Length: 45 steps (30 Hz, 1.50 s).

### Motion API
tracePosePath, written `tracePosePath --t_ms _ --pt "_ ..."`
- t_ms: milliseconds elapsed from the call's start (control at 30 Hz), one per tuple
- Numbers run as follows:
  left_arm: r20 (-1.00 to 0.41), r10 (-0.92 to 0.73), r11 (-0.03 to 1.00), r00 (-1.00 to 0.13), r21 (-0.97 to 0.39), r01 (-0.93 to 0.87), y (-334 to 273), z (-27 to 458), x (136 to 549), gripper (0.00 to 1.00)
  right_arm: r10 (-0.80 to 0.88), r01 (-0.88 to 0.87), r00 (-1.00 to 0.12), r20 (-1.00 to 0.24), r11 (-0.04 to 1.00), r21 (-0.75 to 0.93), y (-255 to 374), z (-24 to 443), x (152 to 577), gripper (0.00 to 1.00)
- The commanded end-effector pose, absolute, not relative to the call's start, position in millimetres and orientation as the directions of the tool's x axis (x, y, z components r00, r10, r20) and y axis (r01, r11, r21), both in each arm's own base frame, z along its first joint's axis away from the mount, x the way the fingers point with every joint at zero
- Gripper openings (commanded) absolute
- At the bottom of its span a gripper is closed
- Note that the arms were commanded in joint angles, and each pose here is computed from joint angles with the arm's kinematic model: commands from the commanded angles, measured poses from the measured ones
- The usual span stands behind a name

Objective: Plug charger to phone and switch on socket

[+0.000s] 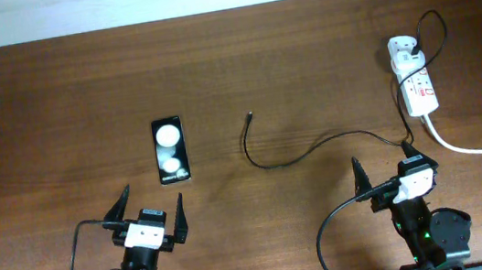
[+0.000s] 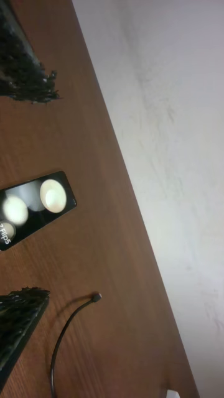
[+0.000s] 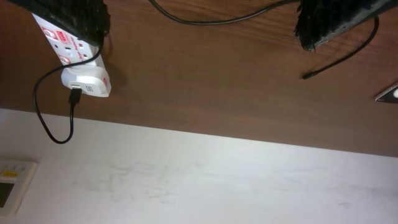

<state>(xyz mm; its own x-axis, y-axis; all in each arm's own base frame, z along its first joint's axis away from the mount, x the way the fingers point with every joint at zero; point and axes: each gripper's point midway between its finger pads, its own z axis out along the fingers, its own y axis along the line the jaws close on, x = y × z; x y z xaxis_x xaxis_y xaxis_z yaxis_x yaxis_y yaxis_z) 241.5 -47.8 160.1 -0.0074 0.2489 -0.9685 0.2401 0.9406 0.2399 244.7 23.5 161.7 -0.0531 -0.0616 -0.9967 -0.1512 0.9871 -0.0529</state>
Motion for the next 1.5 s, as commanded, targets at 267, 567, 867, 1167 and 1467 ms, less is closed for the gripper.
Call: tracePosePath --t_ms 267,567,867,1167,1467 --pt "-0.967 0.256 0.938 -0.003 0.248 0.243 -47.9 159.8 241.0 0.99 -0.064 -0.156 -0.055 -0.996 0.986 -0.055 24.7 159.2 244.5 0.99" --pt "-0.967 0.256 0.938 -0.003 0.248 0.243 -47.9 159.8 241.0 0.99 -0.064 -0.156 -0.055 -0.996 0.986 -0.055 24.7 159.2 244.5 0.99" --pt "-0.967 0.256 0.938 -0.002 0.248 0.243 -47.9 159.9 241.0 0.99 -0.064 -0.156 -0.055 -0.996 0.986 -0.055 24.7 159.2 244.5 0.99" --pt "-0.967 0.255 0.935 -0.006 0.245 0.258 -50.4 158.4 240.7 0.99 -0.064 -0.156 -0.055 -0.996 0.986 -0.055 24.7 159.2 244.5 0.99" --pt "-0.974 0.227 0.93 0.004 0.218 0.296 -57.3 160.3 238.9 0.99 -0.064 -0.156 -0.055 -0.996 0.986 -0.055 24.7 159.2 244.5 0.99"
